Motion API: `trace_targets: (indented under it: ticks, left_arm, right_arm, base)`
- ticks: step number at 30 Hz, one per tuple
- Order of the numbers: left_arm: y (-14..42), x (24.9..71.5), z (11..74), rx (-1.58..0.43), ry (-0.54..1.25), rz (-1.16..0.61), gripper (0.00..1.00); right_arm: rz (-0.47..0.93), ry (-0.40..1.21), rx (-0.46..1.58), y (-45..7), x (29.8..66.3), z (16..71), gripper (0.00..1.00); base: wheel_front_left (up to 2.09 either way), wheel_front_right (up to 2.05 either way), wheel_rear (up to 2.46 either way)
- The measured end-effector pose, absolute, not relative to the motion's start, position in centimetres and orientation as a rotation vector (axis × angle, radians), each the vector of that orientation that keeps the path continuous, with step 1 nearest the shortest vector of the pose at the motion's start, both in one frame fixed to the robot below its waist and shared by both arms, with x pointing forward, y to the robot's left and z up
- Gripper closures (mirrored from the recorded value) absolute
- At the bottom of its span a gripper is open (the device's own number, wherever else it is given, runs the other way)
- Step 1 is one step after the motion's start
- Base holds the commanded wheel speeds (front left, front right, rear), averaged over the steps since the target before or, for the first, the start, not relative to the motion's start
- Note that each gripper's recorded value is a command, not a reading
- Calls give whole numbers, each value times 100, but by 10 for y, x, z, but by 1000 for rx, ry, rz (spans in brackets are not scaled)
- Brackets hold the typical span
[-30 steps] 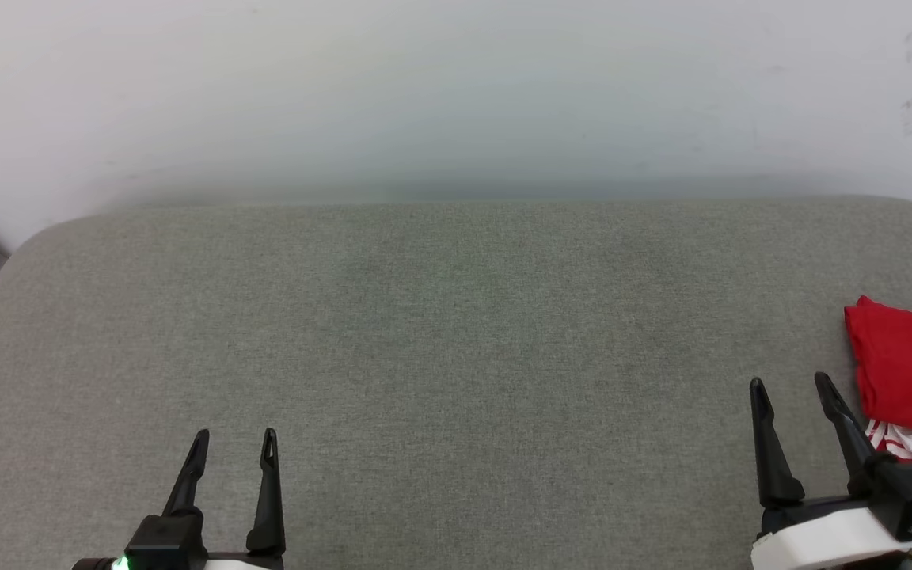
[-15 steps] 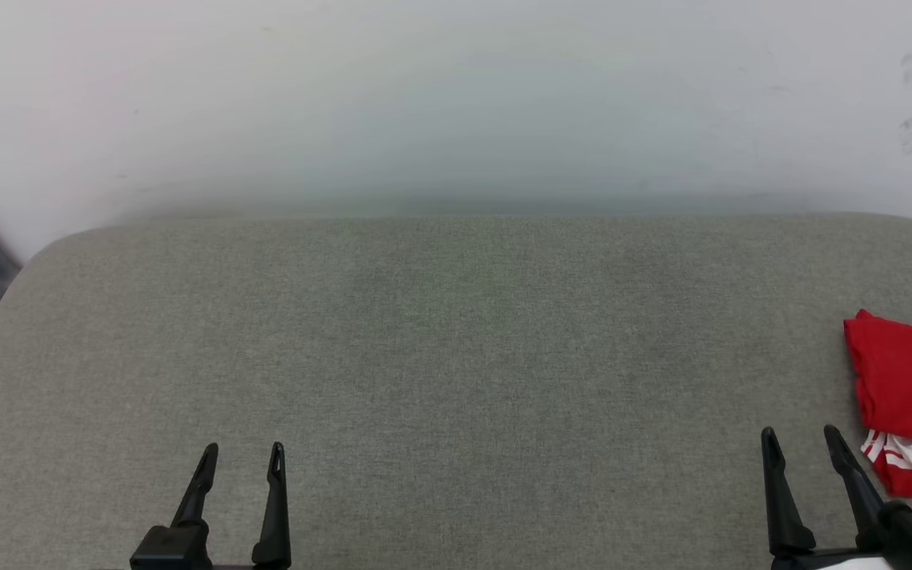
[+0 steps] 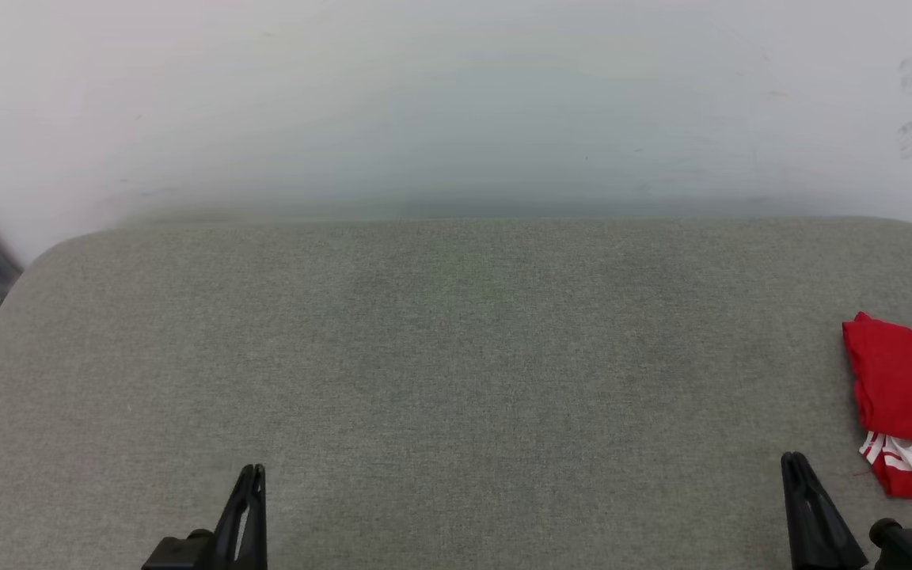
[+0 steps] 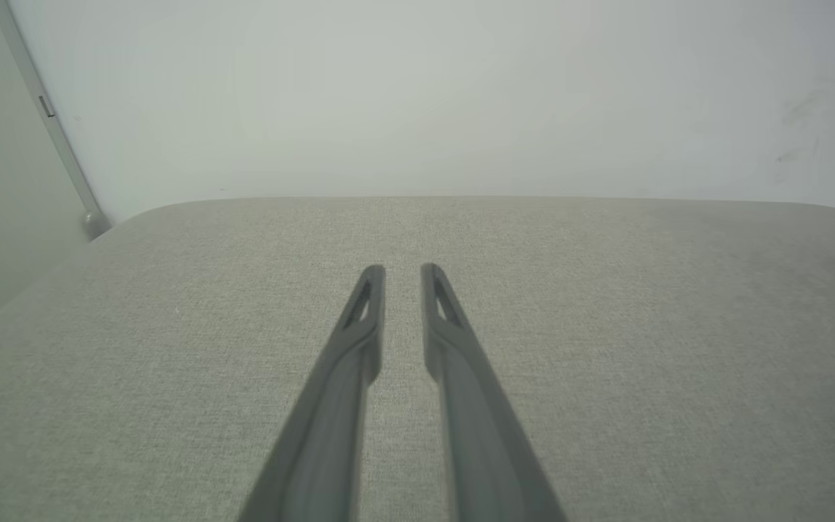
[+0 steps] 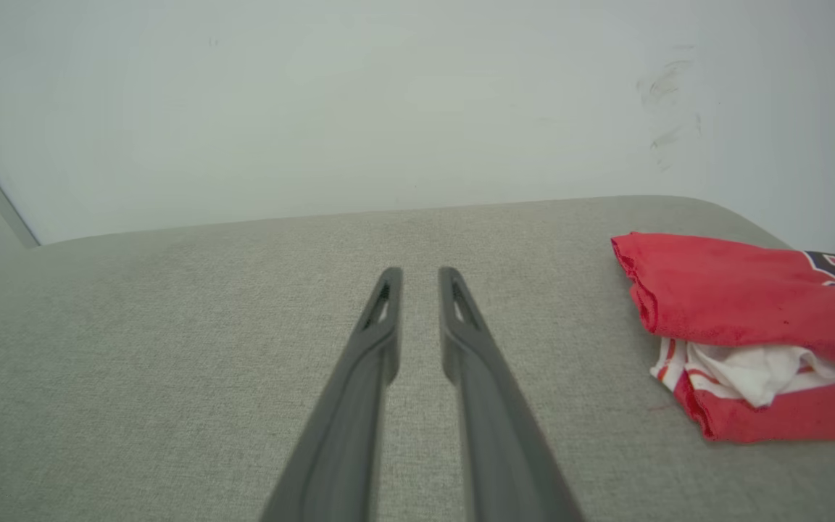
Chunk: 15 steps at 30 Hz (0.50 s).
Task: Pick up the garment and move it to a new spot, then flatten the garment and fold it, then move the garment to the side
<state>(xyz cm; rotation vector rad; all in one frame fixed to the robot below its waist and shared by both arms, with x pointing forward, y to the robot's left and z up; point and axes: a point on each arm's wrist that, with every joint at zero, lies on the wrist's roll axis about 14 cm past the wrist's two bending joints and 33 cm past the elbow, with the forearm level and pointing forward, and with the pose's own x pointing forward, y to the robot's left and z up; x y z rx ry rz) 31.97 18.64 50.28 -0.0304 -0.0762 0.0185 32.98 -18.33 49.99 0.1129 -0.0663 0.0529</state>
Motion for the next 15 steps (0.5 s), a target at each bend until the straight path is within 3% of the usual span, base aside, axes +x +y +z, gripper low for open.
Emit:
trace_targets:
  ticks: [15]
  left_arm:
    - [197, 326, 488, -306, -2, 71, 100]
  right_arm:
    - [0, -17, 379, -190, 335, 490, 100]
  base:
    - [0, 0, 0]
